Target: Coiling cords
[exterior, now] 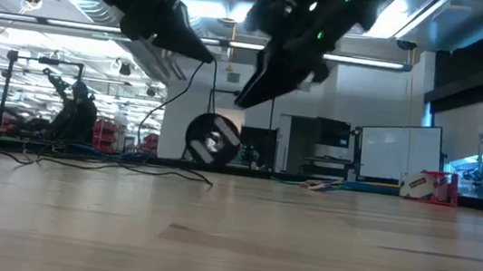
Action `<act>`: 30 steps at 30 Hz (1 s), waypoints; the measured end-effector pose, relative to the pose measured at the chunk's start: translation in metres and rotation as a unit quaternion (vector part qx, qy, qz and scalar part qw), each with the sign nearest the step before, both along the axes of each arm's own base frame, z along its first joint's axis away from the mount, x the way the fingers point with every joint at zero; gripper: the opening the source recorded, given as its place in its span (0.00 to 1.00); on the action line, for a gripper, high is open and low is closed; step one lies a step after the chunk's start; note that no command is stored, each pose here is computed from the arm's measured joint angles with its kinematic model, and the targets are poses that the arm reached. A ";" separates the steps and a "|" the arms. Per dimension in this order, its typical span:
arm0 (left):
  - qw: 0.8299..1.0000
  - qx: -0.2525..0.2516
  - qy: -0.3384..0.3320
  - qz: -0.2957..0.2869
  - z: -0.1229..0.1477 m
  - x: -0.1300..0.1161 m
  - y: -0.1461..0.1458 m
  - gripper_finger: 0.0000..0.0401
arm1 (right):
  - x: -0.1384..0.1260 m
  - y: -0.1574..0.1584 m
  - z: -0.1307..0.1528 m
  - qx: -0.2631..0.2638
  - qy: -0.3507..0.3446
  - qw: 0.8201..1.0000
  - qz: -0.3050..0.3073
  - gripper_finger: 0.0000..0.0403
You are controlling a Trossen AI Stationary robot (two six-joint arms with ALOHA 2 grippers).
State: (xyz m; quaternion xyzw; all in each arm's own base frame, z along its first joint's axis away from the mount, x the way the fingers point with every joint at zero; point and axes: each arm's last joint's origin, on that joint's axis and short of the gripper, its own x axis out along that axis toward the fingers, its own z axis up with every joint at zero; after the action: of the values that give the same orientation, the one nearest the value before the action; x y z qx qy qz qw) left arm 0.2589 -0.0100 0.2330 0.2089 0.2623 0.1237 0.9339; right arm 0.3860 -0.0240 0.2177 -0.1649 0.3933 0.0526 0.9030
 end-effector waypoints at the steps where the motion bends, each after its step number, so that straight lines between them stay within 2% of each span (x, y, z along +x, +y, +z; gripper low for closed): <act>1: 1.000 -0.003 0.000 0.002 0.000 0.000 0.000 0.01 | -0.003 0.000 0.008 -0.001 0.010 1.000 -0.005 0.37; 4: 1.000 -0.006 0.001 0.004 -0.001 0.000 0.000 0.01 | -0.014 -0.001 0.025 0.011 0.033 0.999 -0.030 0.46; 8: 1.000 -0.006 0.000 0.003 -0.001 0.000 0.000 0.01 | -0.025 0.000 0.030 0.019 0.065 0.997 -0.038 0.53; 11: 1.000 -0.007 0.000 0.004 0.000 0.000 0.000 0.01 | -0.029 0.001 0.020 0.041 0.075 0.996 -0.034 0.54; 16: 1.000 -0.014 -0.001 0.008 -0.001 0.000 0.000 0.01 | -0.035 0.003 -0.016 0.061 0.066 0.996 -0.026 0.55; 23: 1.000 -0.015 -0.003 0.008 -0.001 0.000 0.000 0.01 | -0.046 0.004 -0.058 0.091 -0.099 0.990 -0.050 0.55; 27: 1.000 -0.006 -0.003 0.003 0.000 0.000 0.000 0.01 | -0.055 0.003 -0.063 0.111 -0.201 0.970 -0.076 0.55; 30: 1.000 -0.020 -0.005 0.010 -0.001 0.000 0.000 0.01 | -0.059 0.002 -0.063 0.106 -0.246 0.959 -0.093 0.55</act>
State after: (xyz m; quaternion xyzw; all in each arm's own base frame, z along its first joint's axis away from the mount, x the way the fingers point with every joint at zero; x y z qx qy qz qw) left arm 0.2586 -0.0103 0.2324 0.1872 0.2618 0.1290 0.9380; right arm 0.3267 -0.0219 0.1545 -0.0385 0.1652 -0.0322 0.9850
